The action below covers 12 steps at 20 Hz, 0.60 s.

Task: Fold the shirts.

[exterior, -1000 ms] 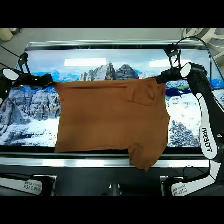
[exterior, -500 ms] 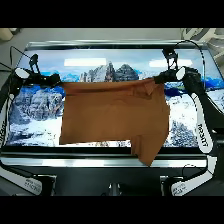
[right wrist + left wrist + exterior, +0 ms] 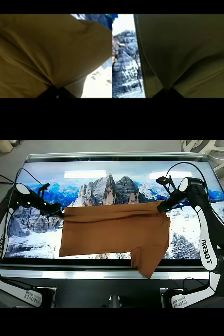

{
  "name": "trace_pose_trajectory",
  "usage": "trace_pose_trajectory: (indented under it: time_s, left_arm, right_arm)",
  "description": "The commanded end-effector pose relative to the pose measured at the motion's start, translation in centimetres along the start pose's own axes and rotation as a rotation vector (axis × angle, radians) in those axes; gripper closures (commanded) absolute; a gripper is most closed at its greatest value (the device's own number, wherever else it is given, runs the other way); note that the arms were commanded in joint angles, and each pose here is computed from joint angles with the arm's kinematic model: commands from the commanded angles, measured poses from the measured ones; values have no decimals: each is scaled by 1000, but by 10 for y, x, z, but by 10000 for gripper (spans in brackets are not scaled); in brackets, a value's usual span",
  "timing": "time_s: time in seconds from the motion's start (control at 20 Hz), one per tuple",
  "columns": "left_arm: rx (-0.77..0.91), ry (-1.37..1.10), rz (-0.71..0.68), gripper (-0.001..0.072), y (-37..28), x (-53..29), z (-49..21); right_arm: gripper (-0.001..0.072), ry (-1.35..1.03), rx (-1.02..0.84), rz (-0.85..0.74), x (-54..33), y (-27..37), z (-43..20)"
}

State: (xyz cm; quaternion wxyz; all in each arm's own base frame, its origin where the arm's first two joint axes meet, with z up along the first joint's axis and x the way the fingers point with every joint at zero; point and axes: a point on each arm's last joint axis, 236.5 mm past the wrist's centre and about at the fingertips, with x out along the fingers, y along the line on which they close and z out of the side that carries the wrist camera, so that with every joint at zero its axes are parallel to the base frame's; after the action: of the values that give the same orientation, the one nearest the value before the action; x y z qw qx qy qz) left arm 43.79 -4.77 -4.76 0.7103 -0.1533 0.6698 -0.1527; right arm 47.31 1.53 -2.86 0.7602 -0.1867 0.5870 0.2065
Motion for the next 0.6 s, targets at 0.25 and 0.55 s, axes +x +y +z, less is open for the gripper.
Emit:
trace_pose_trajectory:
  time_s: [0.25, 0.55]
  left_arm:
    - [-11, 152, 83, 684, 30, 18, -40]
    - [-23, 114, 71, 667, 31, 19, -32]
  right_arm:
    - [694, 178, -20, 74, 26, 13, -41]
    - [688, 156, -7, 88, 36, 15, -35]
